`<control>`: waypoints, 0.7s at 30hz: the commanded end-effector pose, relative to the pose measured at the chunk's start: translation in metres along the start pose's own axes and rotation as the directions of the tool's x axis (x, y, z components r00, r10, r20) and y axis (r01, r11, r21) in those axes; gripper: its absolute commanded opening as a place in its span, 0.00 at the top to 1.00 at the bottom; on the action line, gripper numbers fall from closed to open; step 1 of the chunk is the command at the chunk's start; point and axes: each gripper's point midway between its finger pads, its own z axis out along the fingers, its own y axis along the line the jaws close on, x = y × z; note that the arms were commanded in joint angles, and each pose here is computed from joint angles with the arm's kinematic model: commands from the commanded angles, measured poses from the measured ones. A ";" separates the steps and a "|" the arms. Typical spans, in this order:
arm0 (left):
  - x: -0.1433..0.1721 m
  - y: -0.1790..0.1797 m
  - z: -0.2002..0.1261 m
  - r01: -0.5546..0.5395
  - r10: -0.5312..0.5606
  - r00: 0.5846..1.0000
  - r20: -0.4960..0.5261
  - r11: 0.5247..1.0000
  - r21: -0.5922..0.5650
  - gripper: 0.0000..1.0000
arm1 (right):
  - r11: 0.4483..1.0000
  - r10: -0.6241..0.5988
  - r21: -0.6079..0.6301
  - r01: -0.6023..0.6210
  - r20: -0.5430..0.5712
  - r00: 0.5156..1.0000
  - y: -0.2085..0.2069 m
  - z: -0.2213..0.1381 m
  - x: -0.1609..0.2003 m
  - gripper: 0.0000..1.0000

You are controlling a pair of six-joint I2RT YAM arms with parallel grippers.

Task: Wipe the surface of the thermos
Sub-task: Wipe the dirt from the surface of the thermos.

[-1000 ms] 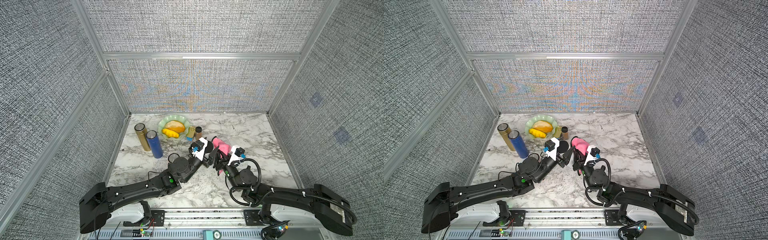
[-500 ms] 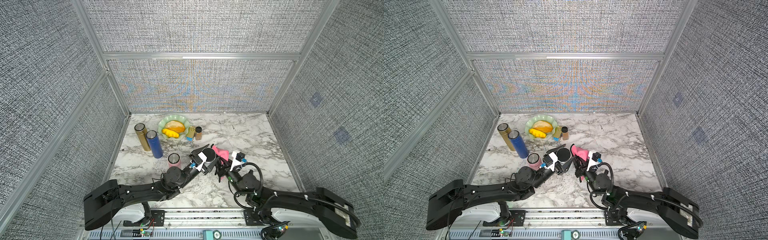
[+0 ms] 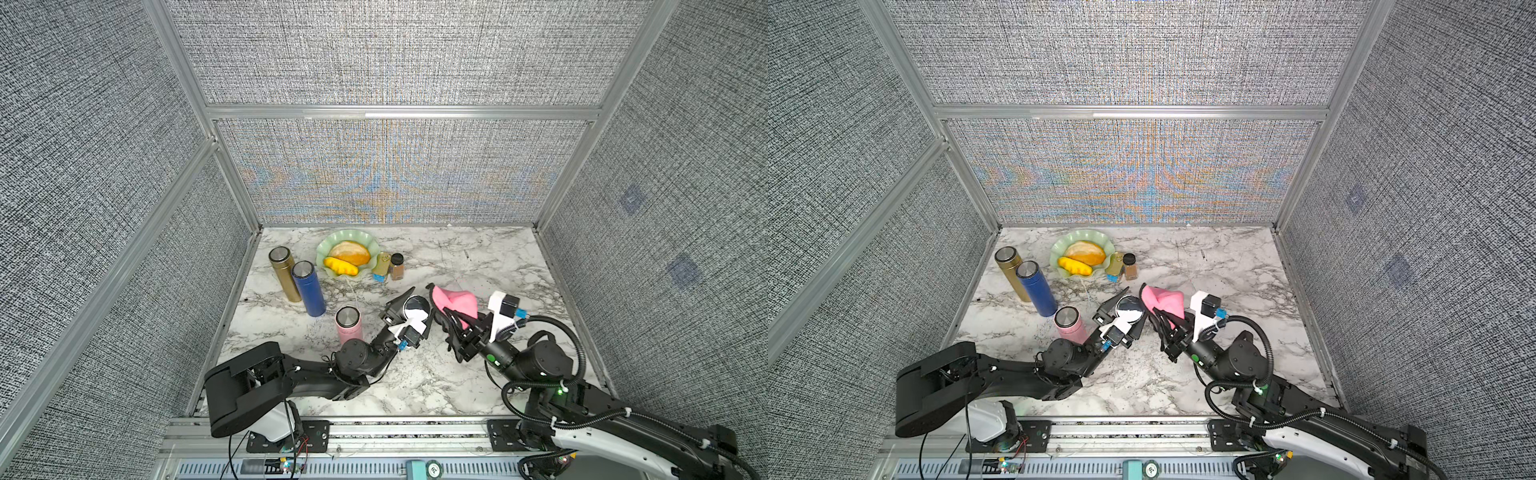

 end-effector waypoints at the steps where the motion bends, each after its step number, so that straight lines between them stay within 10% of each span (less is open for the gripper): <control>1: -0.032 0.008 0.002 -0.016 0.017 0.993 0.120 1.000 -0.011 1.00 | 0.999 -0.019 -0.050 0.011 -0.175 0.984 0.010 0.013 0.036 1.00; 14: -0.035 -0.029 -0.002 -0.040 0.017 0.994 0.107 0.975 0.219 1.00 | 0.977 0.042 0.214 0.014 -0.254 0.966 -0.044 0.035 0.053 1.00; 21: -0.027 0.018 0.013 0.028 -0.027 0.999 0.017 0.999 -0.033 1.00 | 1.000 0.015 0.029 -0.005 -0.352 0.936 -0.014 0.029 0.071 1.00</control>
